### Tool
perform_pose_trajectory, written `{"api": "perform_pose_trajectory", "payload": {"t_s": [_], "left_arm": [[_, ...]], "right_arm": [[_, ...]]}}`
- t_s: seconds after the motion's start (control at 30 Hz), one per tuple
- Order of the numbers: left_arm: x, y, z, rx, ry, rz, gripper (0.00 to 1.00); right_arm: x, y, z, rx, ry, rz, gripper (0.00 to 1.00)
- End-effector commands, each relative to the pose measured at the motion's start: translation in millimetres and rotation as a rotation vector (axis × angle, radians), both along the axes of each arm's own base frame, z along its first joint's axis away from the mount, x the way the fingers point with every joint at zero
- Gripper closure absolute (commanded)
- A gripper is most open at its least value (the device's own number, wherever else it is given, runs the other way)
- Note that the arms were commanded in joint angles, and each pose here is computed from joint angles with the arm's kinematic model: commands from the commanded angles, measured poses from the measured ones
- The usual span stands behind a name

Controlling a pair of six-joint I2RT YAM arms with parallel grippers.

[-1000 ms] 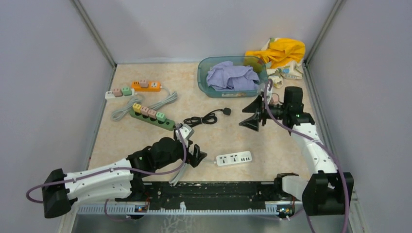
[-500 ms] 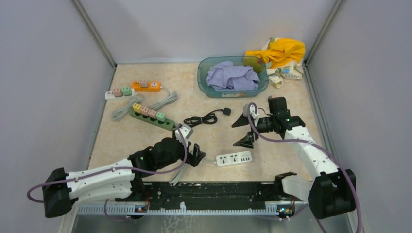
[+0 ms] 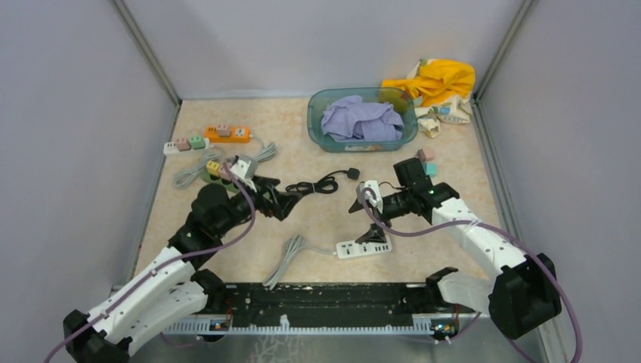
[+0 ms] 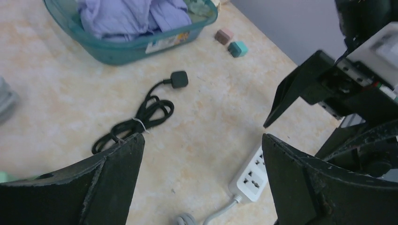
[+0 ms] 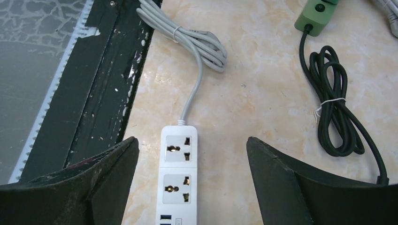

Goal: Pull the plug off the socket

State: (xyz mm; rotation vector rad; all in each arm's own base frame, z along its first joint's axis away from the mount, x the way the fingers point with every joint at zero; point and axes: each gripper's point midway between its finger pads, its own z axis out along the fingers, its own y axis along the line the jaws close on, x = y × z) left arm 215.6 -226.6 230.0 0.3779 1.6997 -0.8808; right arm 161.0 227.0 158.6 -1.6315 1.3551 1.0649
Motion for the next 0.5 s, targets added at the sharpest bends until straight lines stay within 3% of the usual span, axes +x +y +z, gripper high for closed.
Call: {"api": "perform_pose_trajectory", "payload": {"t_s": [0.0,0.23,0.47], "left_arm": [[5.6,1.4,44.3,0.101,-0.1,-0.078,0.0],[33.4,32.4,27.9,0.363,-0.176,0.021,0.0],[40.6,54.5,-14.3,0.465,-0.144,0.091,0.0]], "right_arm": [[-1.7,5.9,-2.6,-0.023,-0.067,0.036,0.15],[-11.3,7.6,-24.2,-0.143,-0.111,0.055,0.14],[-14.5,10.3,-27.4,-0.145,-0.097,0.054,0.1]]}}
